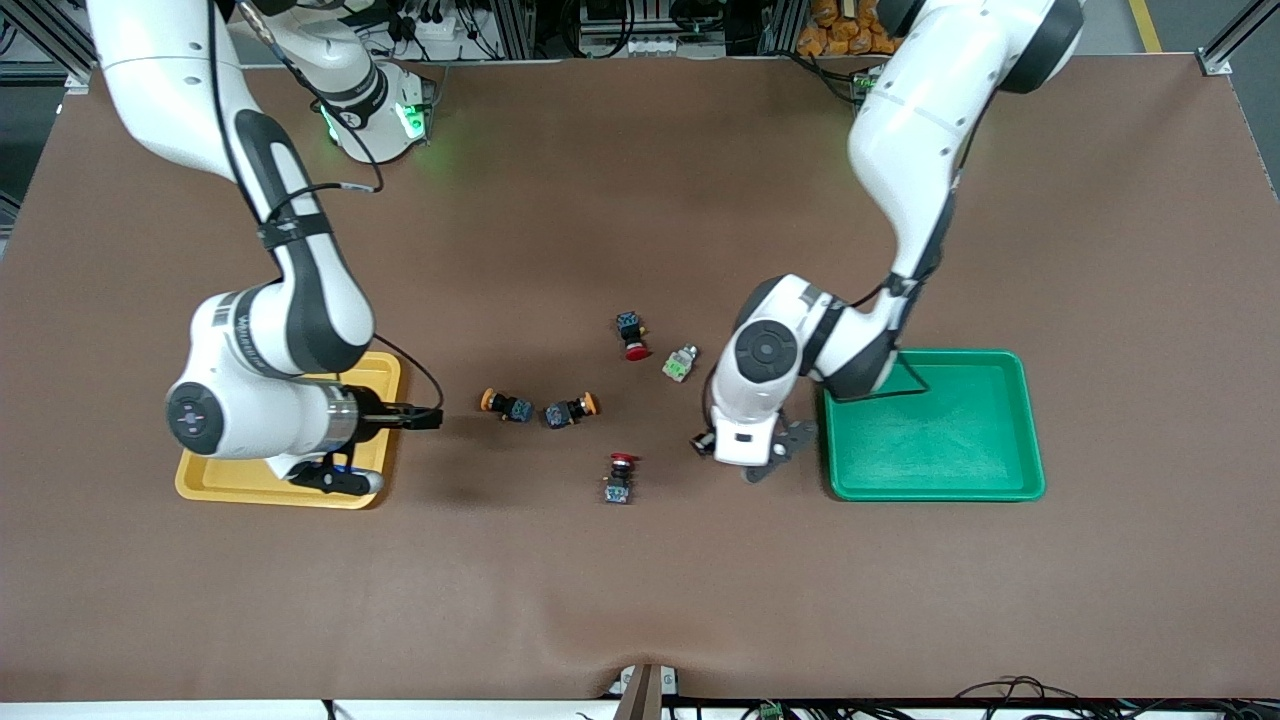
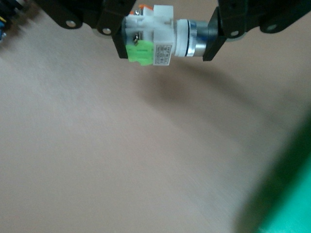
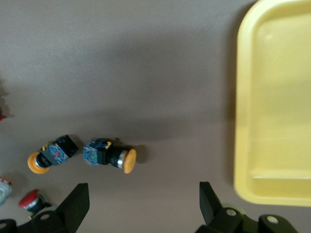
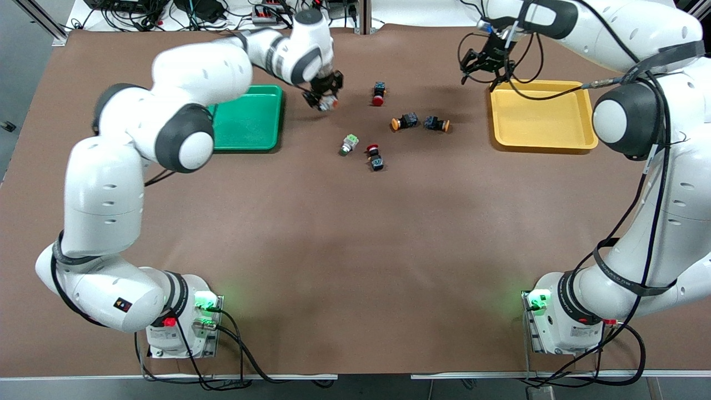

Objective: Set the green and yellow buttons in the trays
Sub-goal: 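Carry the green button toward the green tray while the right gripper reaches buttons, then release the green button in the green tray while the right gripper grasps orange button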

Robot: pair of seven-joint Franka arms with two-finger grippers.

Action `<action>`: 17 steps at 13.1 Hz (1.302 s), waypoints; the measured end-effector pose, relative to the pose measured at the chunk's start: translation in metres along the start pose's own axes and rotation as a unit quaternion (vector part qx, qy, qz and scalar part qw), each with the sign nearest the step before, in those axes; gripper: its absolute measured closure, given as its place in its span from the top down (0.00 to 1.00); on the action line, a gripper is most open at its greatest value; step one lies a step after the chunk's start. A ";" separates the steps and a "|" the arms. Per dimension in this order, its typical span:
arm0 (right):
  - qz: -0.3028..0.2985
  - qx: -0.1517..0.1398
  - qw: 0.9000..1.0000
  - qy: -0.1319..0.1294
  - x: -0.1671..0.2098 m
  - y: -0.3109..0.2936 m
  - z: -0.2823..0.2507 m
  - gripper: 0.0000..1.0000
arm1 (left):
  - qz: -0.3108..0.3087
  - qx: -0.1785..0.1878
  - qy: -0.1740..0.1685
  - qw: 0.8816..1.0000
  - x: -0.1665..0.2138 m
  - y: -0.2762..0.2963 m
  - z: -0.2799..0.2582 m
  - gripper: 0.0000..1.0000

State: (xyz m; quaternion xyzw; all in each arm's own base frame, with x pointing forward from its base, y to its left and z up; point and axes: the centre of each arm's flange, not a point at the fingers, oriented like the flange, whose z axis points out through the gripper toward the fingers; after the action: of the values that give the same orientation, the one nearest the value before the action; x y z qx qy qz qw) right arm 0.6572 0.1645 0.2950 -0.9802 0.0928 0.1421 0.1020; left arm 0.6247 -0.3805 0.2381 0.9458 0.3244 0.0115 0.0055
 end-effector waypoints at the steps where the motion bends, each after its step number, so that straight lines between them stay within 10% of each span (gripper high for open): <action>1: 0.013 -0.003 1.000 -0.001 -0.003 -0.009 0.006 1.00 | 0.009 0.010 0.000 1.000 0.019 -0.011 -0.024 0.66; 5: 0.057 -0.039 0.997 0.021 -0.009 -0.038 0.031 1.00 | 0.054 0.034 -0.006 0.998 0.103 -0.081 -0.094 0.66; 11: 0.069 -0.096 0.991 0.064 -0.020 -0.078 0.074 1.00 | 0.063 0.069 -0.046 0.995 0.203 -0.207 -0.051 0.66; 14: -0.068 -0.117 0.990 0.045 -0.022 -0.076 0.088 1.00 | 0.056 0.061 -0.031 0.996 0.226 -0.243 -0.023 0.66; 17: -0.239 -0.120 0.964 0.017 -0.015 -0.058 0.087 1.00 | 0.057 0.068 -0.013 0.996 0.242 -0.268 0.003 0.66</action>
State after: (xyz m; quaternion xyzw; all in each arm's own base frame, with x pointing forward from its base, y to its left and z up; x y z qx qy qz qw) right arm 0.6328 0.2426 0.2284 -0.9812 -0.1597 0.1073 0.0128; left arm 0.6510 -0.0207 0.2351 0.9612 0.2694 -0.0227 -0.0548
